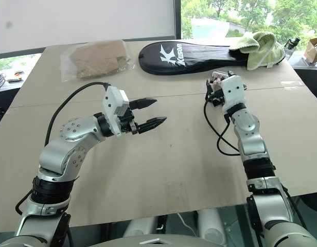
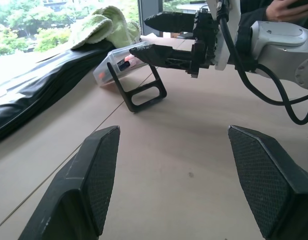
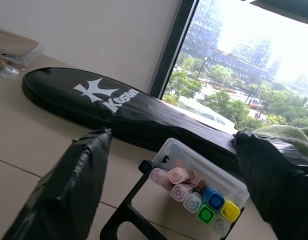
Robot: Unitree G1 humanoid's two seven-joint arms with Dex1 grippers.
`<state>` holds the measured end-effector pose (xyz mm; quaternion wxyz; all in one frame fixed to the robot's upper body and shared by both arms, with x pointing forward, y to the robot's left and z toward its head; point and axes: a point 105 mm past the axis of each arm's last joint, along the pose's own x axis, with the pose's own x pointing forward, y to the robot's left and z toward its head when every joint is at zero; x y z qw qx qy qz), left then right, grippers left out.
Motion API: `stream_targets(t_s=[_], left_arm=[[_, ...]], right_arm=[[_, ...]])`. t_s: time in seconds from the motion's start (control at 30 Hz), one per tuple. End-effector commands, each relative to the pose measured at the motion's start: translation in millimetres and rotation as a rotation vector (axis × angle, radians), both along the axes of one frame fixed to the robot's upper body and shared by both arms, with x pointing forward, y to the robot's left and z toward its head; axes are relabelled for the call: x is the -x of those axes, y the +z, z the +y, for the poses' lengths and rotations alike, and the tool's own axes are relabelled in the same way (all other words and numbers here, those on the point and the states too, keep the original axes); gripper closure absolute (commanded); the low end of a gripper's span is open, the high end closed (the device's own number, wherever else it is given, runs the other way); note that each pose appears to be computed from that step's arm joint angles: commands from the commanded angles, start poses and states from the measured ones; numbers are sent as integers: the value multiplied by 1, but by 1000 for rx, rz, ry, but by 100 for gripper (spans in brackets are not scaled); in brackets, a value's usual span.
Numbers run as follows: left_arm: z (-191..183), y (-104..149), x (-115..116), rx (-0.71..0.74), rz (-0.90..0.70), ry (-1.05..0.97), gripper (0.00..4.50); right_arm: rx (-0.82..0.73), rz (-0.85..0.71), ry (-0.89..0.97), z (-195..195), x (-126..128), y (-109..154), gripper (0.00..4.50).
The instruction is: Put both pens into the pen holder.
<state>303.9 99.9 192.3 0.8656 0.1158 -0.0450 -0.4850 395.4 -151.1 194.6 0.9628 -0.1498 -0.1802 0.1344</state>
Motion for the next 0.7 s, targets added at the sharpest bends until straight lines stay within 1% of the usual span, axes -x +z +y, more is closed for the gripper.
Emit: stream_targets(t_s=[0.03, 0.13, 0.2, 0.23, 0.27, 0.43, 0.53, 0.57, 0.7], left_arm=[[3, 19, 9, 38, -91, 7, 95], [7, 20, 13, 76, -76, 10, 95], [12, 19, 25, 131, -16, -36, 43], [14, 17, 28, 139, -3, -42, 18], [21, 13, 27, 133, 3, -9, 2], [48, -8, 26, 57, 35, 144, 2], [87, -22, 30, 41, 97, 363, 2], [94, -25, 34, 35, 111, 398, 2], [115, -30, 49, 48, 156, 477, 2]], right_arm=[[-5, -40, 43, -9, 25, 21, 9], [38, 43, 131, -10, 51, 14, 9], [81, 115, 153, -17, 72, 3, 0], [95, 149, 155, -20, 80, -3, 0], [107, 187, 156, -23, 87, -9, 0], [151, 332, 176, -36, 117, -32, 0], [177, 479, 247, -52, 150, -47, 0], [189, 502, 250, -56, 156, -48, 0], [193, 541, 239, -71, 161, -43, 0]])
